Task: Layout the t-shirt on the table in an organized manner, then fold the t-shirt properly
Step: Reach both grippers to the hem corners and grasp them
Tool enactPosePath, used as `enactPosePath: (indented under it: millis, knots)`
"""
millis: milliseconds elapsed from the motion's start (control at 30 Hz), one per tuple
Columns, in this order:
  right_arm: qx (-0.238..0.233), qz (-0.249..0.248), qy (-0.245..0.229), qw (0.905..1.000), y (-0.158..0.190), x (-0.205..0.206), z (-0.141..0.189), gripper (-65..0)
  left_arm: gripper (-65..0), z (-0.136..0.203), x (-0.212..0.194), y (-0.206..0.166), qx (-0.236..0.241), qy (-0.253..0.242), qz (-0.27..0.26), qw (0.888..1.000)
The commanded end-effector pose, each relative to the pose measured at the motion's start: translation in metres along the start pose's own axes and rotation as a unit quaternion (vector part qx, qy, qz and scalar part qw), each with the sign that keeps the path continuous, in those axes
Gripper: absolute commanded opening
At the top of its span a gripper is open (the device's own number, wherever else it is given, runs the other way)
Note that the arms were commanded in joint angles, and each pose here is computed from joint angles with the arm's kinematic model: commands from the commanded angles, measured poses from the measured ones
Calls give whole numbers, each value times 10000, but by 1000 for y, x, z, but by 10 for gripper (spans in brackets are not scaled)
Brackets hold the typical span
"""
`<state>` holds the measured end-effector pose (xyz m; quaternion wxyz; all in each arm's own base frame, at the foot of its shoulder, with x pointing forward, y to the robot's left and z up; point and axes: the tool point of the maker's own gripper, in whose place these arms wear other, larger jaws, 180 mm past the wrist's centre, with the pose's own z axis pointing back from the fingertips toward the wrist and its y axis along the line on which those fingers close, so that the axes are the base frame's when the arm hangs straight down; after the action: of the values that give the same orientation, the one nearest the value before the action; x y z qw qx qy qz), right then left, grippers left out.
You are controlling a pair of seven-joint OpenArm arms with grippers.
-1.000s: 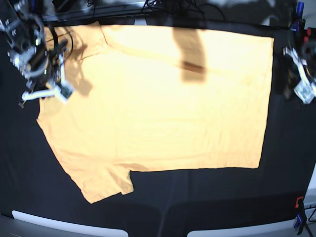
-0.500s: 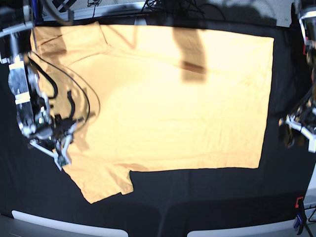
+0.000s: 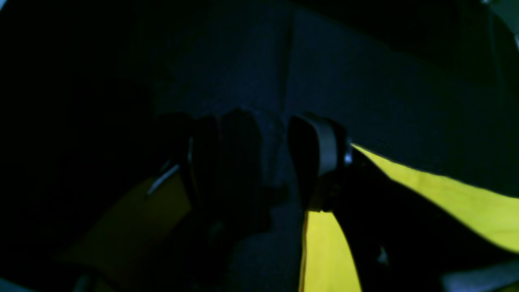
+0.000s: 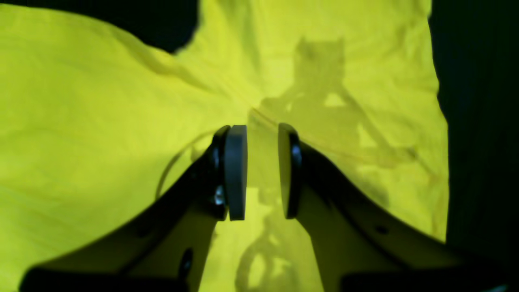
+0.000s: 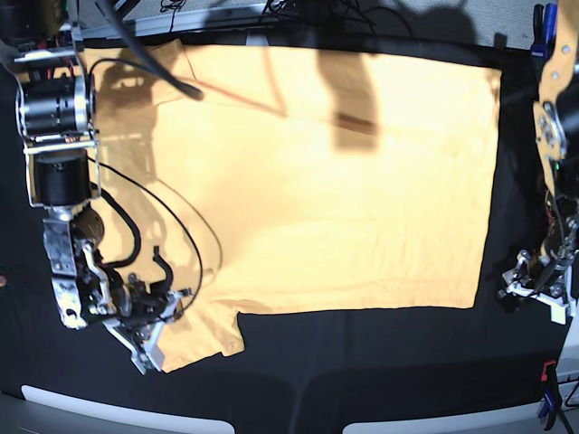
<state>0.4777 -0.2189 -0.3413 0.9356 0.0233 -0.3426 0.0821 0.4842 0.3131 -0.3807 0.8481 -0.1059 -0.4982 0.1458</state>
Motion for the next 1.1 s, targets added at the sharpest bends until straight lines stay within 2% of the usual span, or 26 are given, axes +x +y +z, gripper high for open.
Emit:
enactPosePath:
  millis: [0, 100, 333, 467, 733, 767, 867, 1067]
  knots:
    - [-3, 21, -386, 9993, -3, 32, 11, -520, -355, -2, 28, -7, -112, -354, 61, 9993]
    - [47, 40, -437, 9990, 2, 38, 11, -520, -355, -8, 17, -21, -263, -329, 129, 9990]
    - [57, 47, -308, 9995, 3, 34, 11, -520, -356, -19, -6, -53, -475, -81, -160, 9987]
    - [56, 51, -203, 9998, 2, 31, 11, -520, -356, -22, -13, -40, 5, -19, -276, 9996]
    - [60, 49, -192, 9998, 3, 30, 10, -520, -356, -21, -21, -39, 7, 73, -268, 9996]
    - [58, 49, -194, 9998, 3, 30, 11, -520, -356, -21, -23, -43, -123, 130, -269, 9995]
    - [61, 48, -241, 9997, 3, 32, 11, -520, -356, -18, -27, -72, -905, 223, -277, 9953]
    - [56, 52, -297, 9995, 2, 36, 12, -520, -356, -20, -36, -90, -1117, 327, -239, 9929]
